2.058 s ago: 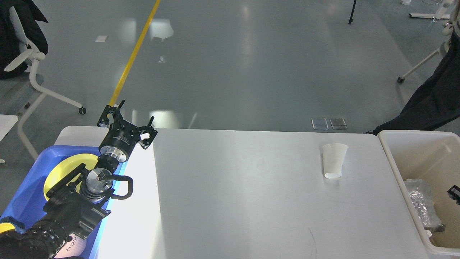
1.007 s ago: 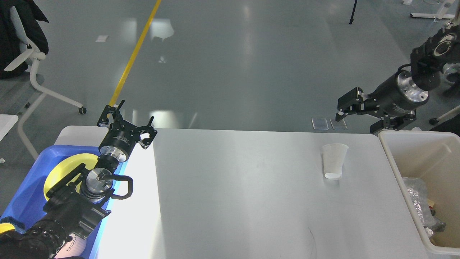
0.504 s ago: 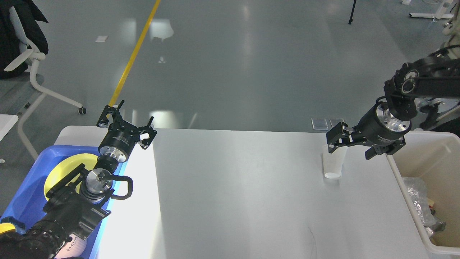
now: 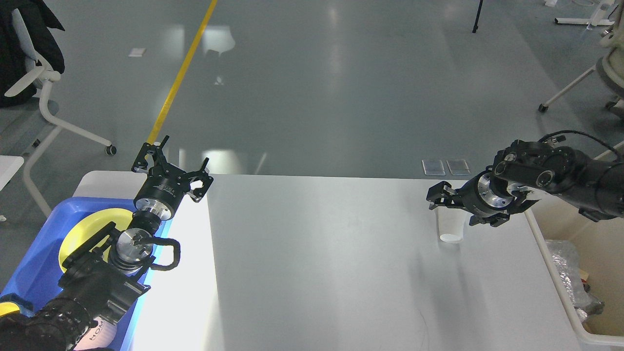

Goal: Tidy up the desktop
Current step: 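Lower the right gripper and grasp the white cup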

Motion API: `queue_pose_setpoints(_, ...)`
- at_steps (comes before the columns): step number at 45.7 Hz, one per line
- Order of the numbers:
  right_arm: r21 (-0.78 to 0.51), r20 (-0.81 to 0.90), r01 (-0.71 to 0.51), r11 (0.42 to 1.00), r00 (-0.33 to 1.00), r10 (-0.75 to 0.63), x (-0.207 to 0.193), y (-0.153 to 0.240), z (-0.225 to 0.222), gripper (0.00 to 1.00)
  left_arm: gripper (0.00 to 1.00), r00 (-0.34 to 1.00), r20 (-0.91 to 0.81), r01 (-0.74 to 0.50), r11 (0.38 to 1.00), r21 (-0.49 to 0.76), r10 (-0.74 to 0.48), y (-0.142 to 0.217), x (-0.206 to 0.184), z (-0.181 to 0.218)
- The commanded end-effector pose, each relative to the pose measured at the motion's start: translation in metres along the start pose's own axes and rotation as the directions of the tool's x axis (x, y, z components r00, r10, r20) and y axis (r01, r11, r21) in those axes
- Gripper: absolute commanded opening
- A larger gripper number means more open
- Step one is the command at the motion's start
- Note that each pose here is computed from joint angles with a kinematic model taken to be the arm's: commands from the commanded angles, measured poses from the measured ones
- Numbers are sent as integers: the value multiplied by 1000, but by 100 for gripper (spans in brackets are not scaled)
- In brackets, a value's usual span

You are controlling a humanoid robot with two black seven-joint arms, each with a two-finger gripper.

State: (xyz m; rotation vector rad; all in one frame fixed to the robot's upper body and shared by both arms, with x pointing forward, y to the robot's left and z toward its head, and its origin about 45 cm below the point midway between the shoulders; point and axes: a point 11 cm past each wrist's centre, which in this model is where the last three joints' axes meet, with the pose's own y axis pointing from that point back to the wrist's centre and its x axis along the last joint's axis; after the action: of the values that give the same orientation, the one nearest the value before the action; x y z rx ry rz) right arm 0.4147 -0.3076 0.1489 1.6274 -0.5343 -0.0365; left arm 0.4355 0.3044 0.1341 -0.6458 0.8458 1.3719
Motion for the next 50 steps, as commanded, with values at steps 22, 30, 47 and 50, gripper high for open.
queue_pose_setpoints(22,-96,62,-228,969,970,234,0,-52,22,100,98,1000,0,1,1000,-1,-1,-1,-1,0)
queue_pose_setpoints(30,-124,58,-249,961,965,257,0,-57,33,100,98,1000,-1,5,1000,1,-5,0,-1,0)
queue_pose_setpoints(47,-140,88,-250,958,961,263,-13,-68,43,100,98,1000,1,5,1000,-2,-5,0,0,2)
queue_pose_setpoints(50,-141,91,-245,959,962,259,-16,-71,44,100,98,1000,1,5,1000,-2,-5,0,0,2)
